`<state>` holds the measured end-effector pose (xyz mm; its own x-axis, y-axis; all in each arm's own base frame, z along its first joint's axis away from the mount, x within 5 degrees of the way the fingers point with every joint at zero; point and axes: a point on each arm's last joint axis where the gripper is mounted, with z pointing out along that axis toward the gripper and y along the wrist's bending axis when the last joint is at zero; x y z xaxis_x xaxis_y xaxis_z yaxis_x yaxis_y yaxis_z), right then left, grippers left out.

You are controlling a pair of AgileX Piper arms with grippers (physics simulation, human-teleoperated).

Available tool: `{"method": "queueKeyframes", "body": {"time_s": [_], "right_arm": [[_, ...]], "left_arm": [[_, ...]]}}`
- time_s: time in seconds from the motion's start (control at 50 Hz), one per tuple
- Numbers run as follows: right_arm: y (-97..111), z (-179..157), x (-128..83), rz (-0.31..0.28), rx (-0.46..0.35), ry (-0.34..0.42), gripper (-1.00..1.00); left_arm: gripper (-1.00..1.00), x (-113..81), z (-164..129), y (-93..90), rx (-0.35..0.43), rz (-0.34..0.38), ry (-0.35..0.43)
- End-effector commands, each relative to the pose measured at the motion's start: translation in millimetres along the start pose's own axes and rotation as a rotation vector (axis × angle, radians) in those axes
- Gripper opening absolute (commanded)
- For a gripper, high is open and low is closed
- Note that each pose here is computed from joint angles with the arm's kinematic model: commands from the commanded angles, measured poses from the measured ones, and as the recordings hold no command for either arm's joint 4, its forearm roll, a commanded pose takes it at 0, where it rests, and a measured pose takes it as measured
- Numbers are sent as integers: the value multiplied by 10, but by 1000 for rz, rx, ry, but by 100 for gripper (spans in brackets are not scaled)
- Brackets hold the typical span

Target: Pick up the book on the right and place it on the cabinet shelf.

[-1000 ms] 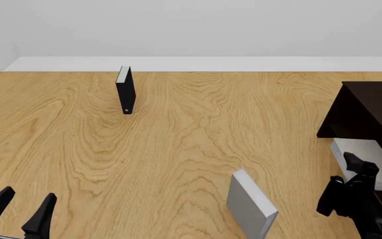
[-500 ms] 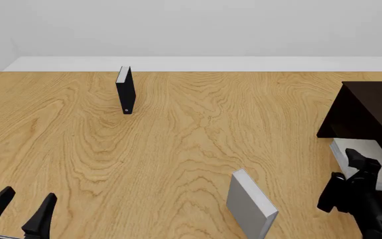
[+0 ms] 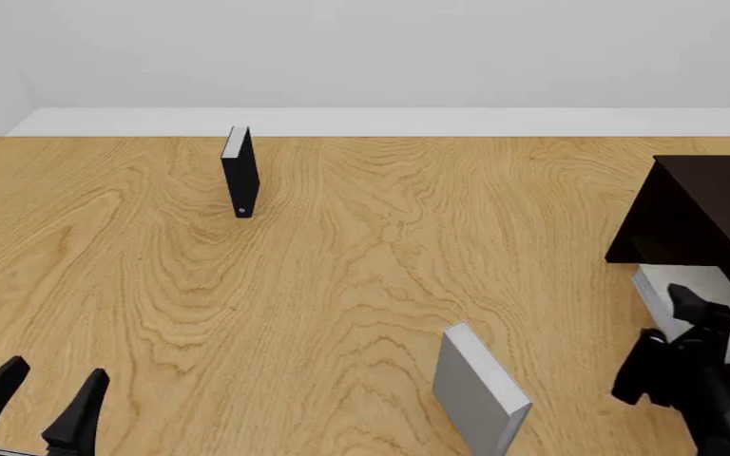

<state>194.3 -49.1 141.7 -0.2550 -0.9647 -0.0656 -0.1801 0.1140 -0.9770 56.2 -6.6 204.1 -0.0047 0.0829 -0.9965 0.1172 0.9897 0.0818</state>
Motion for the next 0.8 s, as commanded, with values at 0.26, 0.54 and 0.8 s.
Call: {"method": "queueKeyframes", "body": {"time_s": [0.26, 0.54, 0.8], "right_arm": [[-48, -97, 95, 99, 32, 50, 100], [-59, -117, 131, 103, 42, 68, 100], [-32, -74, 167, 112, 31, 85, 100]], "left_arm": [[100, 4, 0, -6, 10, 24, 4], [100, 5, 0, -5, 9, 25, 5], [100, 6, 0, -5, 8, 24, 6]]}}
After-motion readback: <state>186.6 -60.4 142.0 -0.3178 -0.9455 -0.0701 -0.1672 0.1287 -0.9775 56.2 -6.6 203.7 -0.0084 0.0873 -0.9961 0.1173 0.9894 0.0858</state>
